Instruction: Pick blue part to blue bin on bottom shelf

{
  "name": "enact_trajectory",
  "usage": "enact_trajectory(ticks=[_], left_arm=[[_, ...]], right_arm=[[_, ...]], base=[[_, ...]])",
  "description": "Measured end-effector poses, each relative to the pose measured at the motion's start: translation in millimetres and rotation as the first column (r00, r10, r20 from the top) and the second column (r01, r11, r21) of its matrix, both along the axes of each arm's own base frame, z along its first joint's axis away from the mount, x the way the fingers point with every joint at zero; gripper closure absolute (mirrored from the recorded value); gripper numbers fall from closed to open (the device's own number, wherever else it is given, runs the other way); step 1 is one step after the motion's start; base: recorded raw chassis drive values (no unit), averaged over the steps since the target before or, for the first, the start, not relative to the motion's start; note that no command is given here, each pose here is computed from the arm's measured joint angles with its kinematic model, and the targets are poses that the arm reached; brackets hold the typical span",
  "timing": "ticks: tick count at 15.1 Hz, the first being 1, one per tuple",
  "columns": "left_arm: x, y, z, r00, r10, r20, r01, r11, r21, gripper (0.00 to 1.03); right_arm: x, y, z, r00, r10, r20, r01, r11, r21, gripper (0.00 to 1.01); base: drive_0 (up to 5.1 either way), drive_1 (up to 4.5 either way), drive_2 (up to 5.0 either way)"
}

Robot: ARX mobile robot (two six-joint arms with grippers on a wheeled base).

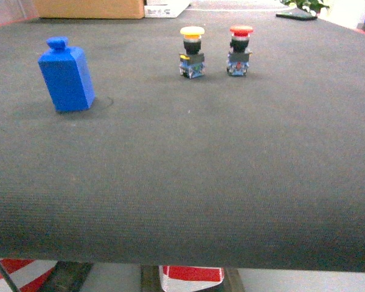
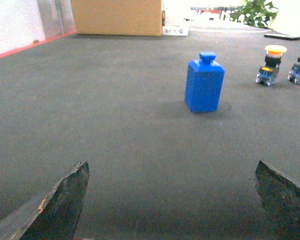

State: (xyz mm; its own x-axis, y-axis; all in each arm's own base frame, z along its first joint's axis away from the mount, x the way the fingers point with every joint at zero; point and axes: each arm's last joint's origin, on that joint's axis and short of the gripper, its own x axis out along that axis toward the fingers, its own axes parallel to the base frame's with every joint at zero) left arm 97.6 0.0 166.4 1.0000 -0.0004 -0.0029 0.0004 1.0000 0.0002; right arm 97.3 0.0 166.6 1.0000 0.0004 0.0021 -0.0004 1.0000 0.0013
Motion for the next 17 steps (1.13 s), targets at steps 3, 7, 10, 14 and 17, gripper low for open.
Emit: enact_trajectory(ticks=[3, 7, 10, 14, 17], left_arm=[[0.0, 0.1, 0.1, 1.000, 0.002, 0.001, -0.002, 1.0000, 0.000, 0.05], [0.0, 0.0, 0.5, 1.000, 0.001, 0.005, -0.001, 1.0000, 0.000, 0.05], [0.0, 0.0, -0.3, 1.000, 0.000, -0.003, 0.000, 1.0000, 0.000, 0.05], [0.0, 0.0, 0.0, 1.000, 0.001, 0.000, -0.001, 1.0000, 0.000, 0.05], [0.0, 0.0, 0.0, 1.000, 0.001, 0.000, -0.001, 1.0000, 0.000, 0.05]], right_arm=[[0.0, 0.0, -0.1, 1.000, 0.000, -0.001, 0.000, 1.0000, 0.002, 0.03], [0.0, 0.0, 0.5, 1.000, 0.000, 0.005, 0.000, 1.0000, 0.000, 0.03], [0.0, 0.0, -0.1, 1.000, 0.000, -0.001, 0.000, 1.0000, 0.001, 0.03], [0.0, 0.0, 0.0, 1.000, 0.000, 0.000, 0.000, 1.0000, 0.001, 0.03], [0.0, 0.0, 0.0, 1.000, 0.000, 0.000, 0.000, 1.0000, 0.001, 0.03]], base=[[0.0, 0.00, 0.0], [0.0, 0.00, 0.0], [0.0, 0.00, 0.0], [0.0, 0.00, 0.0], [0.0, 0.00, 0.0]])
